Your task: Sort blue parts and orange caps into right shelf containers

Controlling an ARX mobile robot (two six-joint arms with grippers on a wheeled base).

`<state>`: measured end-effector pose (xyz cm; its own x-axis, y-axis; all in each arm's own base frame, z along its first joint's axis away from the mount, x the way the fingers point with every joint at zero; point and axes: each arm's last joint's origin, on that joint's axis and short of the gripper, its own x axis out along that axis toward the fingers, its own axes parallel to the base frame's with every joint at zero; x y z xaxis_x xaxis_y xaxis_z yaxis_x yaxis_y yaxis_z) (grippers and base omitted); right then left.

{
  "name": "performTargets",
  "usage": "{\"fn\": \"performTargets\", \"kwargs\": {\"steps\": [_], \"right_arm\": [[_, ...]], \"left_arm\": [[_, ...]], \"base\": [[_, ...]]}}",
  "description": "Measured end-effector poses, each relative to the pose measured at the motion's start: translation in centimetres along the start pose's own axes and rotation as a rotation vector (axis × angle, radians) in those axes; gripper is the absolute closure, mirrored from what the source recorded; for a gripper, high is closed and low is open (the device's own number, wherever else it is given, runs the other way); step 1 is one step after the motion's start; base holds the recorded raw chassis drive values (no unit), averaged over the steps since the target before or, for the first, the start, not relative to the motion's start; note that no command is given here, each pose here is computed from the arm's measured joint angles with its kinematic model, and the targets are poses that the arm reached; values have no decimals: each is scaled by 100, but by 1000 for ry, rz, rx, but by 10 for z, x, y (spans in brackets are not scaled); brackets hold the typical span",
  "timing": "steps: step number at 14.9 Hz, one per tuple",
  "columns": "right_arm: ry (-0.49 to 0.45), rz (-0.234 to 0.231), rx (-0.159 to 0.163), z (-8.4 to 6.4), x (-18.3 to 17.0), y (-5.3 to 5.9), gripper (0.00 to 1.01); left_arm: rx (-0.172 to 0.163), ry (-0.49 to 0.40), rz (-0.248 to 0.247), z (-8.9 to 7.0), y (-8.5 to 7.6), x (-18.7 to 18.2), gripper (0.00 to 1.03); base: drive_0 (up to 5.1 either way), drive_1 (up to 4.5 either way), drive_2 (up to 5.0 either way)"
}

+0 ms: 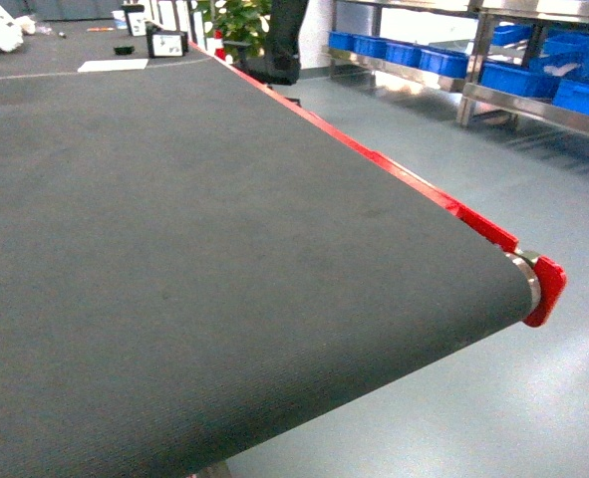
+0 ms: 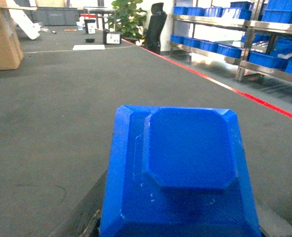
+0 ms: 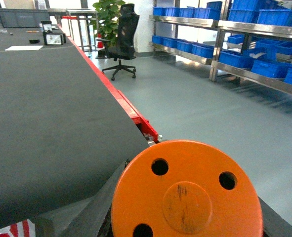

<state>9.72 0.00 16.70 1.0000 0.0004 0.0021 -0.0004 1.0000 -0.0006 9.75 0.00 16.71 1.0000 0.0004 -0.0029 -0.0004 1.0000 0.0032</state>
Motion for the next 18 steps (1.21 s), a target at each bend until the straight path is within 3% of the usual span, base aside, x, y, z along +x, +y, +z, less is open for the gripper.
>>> {"fn": "performTargets", "kwargs": {"steps": [18], "right_arm": [[0,0,0,0,0,0,56]], "left_arm": [[0,0,0,0,0,0,59]], "base": [[-153,-153,-153]]}}
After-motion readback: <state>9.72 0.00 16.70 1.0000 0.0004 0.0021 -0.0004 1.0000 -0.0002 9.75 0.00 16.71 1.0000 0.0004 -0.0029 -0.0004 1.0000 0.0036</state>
